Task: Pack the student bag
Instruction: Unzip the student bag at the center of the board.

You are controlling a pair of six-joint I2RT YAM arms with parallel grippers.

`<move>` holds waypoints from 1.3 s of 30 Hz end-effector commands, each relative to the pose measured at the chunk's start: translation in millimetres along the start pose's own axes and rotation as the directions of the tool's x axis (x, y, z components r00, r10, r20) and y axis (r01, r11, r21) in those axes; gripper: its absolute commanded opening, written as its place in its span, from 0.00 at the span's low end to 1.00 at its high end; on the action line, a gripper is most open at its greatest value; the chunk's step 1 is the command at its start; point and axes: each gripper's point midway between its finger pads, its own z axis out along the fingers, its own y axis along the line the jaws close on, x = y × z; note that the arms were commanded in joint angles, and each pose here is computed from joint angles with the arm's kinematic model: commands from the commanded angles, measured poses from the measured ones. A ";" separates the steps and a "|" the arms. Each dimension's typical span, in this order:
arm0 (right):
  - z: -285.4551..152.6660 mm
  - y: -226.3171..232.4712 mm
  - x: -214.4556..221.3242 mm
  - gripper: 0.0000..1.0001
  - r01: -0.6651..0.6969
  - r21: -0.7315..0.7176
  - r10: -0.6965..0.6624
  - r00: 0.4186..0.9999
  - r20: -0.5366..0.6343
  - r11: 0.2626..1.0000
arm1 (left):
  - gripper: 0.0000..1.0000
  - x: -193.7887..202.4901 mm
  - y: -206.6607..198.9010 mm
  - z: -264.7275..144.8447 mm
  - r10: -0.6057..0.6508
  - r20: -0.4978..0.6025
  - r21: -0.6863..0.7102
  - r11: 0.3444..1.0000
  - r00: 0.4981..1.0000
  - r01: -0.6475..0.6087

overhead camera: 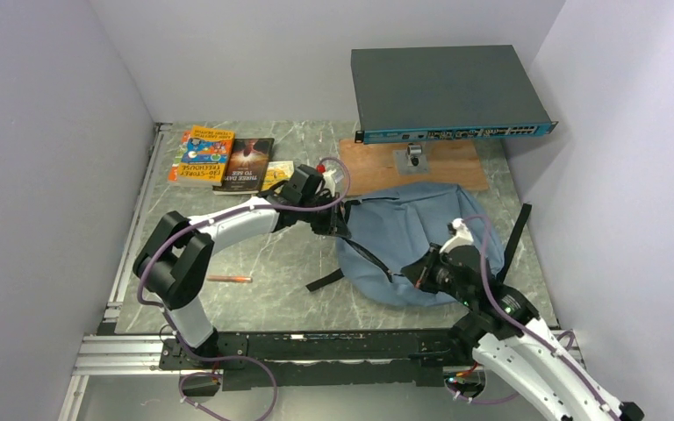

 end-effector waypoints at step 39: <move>-0.5 73.2 -56.9 0.59 0.238 -0.226 -0.207 0.966 0.152 0.945 | 0.50 -26.3 -6.8 -35.4 0.047 0.095 0.049 0.997 0.994 -0.052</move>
